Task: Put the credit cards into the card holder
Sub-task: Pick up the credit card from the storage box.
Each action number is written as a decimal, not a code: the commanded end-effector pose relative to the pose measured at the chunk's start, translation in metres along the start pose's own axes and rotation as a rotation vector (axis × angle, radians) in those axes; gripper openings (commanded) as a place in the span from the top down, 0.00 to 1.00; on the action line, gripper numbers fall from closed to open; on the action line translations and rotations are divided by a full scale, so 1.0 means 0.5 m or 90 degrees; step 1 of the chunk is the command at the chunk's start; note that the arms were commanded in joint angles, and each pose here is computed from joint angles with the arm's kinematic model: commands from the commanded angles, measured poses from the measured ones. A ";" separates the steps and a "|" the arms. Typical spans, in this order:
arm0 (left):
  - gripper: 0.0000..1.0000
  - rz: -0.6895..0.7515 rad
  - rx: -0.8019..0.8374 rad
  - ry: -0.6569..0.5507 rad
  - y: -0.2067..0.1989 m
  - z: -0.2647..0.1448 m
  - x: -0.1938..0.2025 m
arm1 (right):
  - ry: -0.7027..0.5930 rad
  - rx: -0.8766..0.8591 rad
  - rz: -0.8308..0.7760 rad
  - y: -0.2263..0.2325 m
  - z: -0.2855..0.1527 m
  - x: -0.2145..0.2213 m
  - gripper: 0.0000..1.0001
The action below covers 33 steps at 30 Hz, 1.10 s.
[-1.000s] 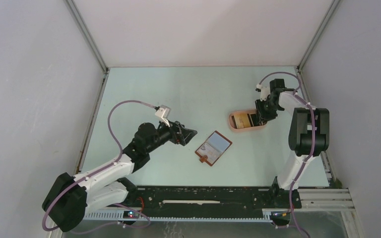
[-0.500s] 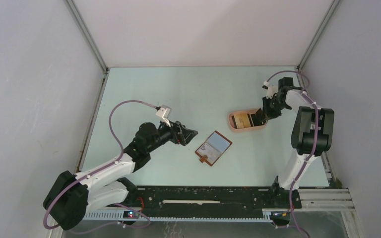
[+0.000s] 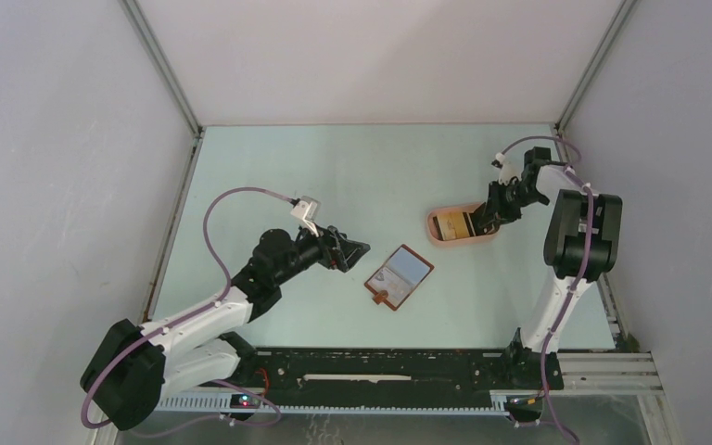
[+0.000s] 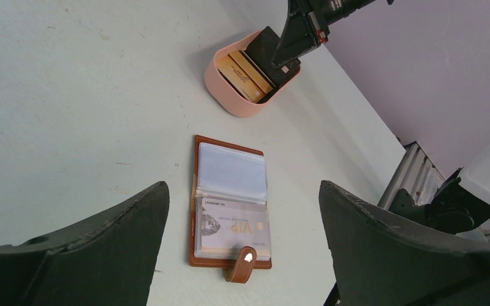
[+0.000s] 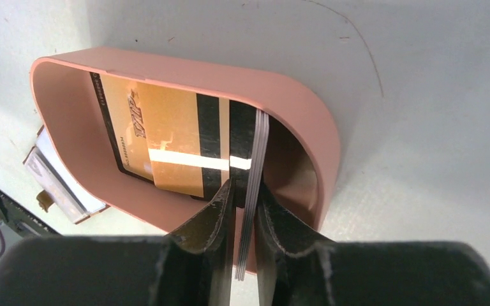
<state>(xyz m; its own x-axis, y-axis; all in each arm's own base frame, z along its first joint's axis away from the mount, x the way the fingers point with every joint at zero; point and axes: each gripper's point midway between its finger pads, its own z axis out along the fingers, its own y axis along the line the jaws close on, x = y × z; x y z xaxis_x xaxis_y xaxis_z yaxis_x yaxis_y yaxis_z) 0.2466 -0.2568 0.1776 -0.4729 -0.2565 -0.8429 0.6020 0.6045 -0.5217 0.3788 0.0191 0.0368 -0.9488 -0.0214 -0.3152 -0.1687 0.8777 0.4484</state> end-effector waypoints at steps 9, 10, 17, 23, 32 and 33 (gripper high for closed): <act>0.09 0.009 0.028 -0.037 -0.028 0.007 -0.049 | -0.016 -0.039 0.045 0.003 -0.009 -0.022 0.71; 0.09 0.008 0.029 -0.036 -0.028 0.007 -0.049 | -0.017 -0.042 0.048 0.003 -0.010 -0.023 0.70; 0.09 0.008 0.031 -0.037 -0.029 0.006 -0.049 | -0.020 -0.074 0.071 0.000 -0.010 -0.022 0.75; 0.09 0.007 0.029 -0.036 -0.028 0.006 -0.047 | -0.025 -0.100 0.074 0.004 -0.014 -0.022 0.80; 0.09 0.008 0.029 -0.036 -0.027 0.007 -0.047 | -0.025 -0.113 0.062 0.008 -0.016 -0.021 0.81; 0.09 0.007 0.029 -0.035 -0.027 0.007 -0.046 | -0.024 -0.116 0.062 0.010 -0.016 -0.021 0.81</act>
<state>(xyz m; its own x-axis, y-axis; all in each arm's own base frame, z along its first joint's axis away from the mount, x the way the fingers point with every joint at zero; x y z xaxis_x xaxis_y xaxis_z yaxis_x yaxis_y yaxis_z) 0.2466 -0.2568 0.1777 -0.4728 -0.2566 -0.8430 0.6024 0.6041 -0.5217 0.3799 0.0182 0.0403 -0.9585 0.0907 -0.2702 -0.0945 0.7933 0.6015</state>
